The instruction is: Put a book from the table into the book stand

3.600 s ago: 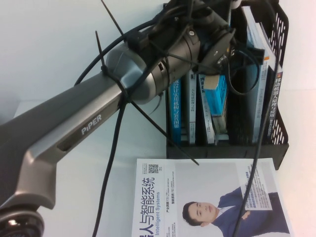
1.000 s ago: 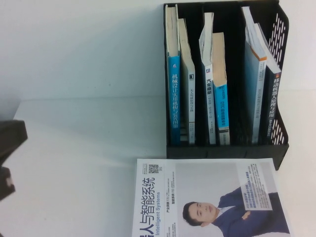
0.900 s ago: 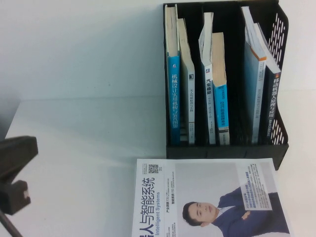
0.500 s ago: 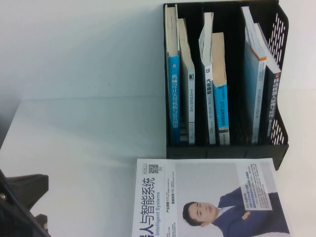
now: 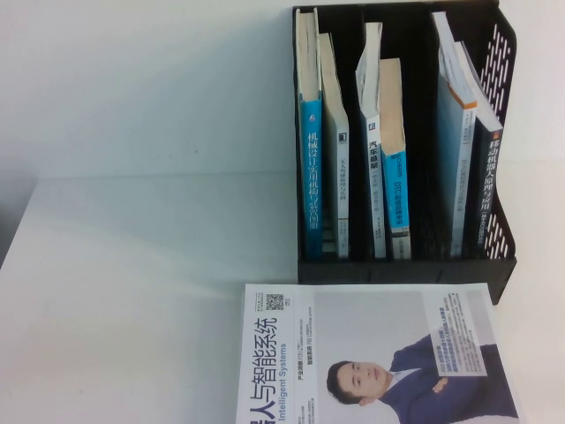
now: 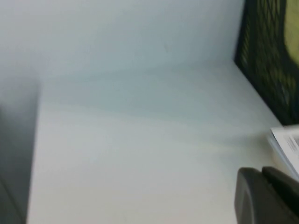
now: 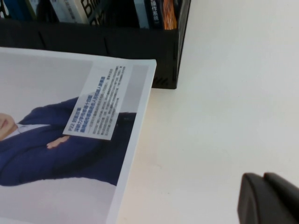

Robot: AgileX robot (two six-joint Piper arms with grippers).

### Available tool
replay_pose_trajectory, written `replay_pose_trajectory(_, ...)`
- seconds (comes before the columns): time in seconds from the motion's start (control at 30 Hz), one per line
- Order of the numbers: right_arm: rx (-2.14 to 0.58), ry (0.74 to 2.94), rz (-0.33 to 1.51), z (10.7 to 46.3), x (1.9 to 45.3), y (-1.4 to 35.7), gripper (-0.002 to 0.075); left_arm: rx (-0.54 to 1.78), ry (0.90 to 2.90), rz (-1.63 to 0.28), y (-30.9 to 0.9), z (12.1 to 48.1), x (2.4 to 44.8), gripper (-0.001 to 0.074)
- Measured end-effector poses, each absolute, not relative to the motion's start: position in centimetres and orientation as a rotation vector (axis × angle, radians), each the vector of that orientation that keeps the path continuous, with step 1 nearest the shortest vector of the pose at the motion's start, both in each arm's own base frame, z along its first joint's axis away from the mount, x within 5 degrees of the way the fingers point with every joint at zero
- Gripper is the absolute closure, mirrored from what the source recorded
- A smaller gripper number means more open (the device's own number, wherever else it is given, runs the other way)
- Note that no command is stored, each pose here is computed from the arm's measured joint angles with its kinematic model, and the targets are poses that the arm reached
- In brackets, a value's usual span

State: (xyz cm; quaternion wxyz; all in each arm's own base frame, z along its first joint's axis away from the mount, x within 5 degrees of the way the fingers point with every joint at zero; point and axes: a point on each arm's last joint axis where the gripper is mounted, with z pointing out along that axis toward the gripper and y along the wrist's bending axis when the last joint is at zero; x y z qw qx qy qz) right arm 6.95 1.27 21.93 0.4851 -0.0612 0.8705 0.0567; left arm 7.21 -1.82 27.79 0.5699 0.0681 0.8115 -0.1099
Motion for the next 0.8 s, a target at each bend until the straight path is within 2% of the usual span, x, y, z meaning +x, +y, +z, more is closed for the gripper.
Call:
replay_pose_trajectory(0.17,-0.149,2.119,0.138,21.9,6.9,1.3,0.0729,0.047,1.646,-0.225,-0.8,24.2,5.9,0.0736)
replay_pose_trajectory(0.27,-0.149,2.12,0.138,21.9,6.9,1.3,0.0729,-0.028,1.585,-0.205,-0.5,22.1,5.7,0.0736)
replay_pose_trajectory(0.4,-0.147,2.12,0.139,21.9,6.9,1.3,0.0729,-0.125,1.607,-0.196,-0.1,19.7,5.8,0.0736)
replay_pose_trajectory(0.67,-0.145,2.121,0.14,21.9,6.9,1.3,0.0729,-0.188,1.666,-0.195,0.1,19.1,5.7,0.0736)
replay_pose_trajectory(0.8,-0.143,2.121,0.141,21.9,6.9,1.3,0.0729,-0.121,1.695,-0.157,0.0,18.9,5.7,0.0736)
